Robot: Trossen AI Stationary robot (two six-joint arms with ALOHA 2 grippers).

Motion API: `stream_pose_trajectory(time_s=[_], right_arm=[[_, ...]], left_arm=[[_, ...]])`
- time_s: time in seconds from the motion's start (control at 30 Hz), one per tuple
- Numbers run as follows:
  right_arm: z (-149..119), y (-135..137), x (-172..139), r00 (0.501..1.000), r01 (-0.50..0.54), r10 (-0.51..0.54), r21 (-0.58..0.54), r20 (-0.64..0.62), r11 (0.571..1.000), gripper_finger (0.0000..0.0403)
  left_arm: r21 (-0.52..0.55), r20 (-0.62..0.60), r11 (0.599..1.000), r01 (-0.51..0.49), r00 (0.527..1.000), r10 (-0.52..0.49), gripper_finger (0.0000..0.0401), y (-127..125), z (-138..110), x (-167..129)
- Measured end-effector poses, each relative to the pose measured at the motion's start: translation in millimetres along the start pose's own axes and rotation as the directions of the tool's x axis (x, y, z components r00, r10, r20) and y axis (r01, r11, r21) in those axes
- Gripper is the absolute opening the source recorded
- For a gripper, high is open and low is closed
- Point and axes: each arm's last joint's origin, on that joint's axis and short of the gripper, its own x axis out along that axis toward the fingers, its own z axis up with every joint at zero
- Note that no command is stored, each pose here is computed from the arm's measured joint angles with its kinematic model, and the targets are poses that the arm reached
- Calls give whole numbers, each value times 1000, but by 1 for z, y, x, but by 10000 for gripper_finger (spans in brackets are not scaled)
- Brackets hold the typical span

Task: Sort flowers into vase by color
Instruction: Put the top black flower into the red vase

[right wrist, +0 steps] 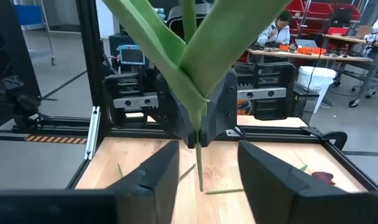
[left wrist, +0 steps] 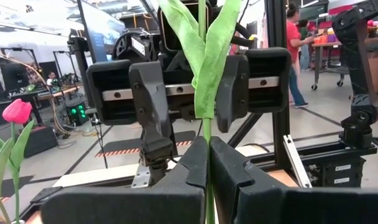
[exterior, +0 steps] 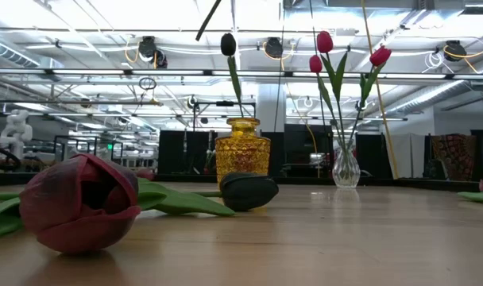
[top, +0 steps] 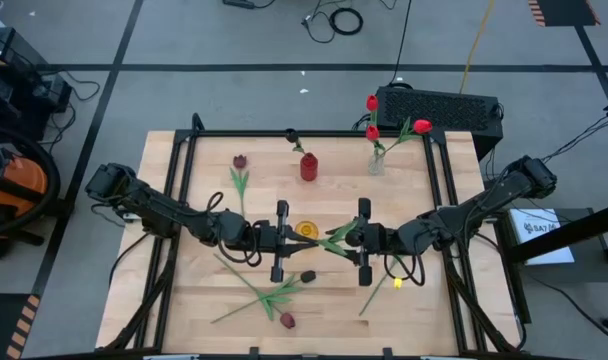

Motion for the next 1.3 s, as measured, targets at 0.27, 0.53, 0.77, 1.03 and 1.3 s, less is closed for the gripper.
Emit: stream_pose_trajectory(time_s=[0.27, 0.53, 0.77, 1.03, 1.3], right_arm=[[-1, 3, 6, 1000, -1, 1, 5, 31, 1000, 238], [-5, 7, 14, 998, -1, 1, -3, 63, 1000, 252], [-6, 7, 16, 998, 4, -3, -22, 63, 1000, 220], [-7, 7, 16, 998, 7, -5, -29, 55, 1000, 136], [-7, 7, 16, 998, 10, -8, -30, 55, 1000, 53]], left_arm=[[1, -4, 1000, -1, 1000, 1, 8, 0, -2, 1], [10, -40, 1000, -13, 999, 13, 8, 3, -14, 6], [11, -34, 1000, -20, 999, 21, 8, 5, -14, 7], [11, -12, 1000, -14, 1000, 15, 8, 5, -12, 7], [11, -10, 1000, 0, 1000, 0, 8, 5, -12, 7]])
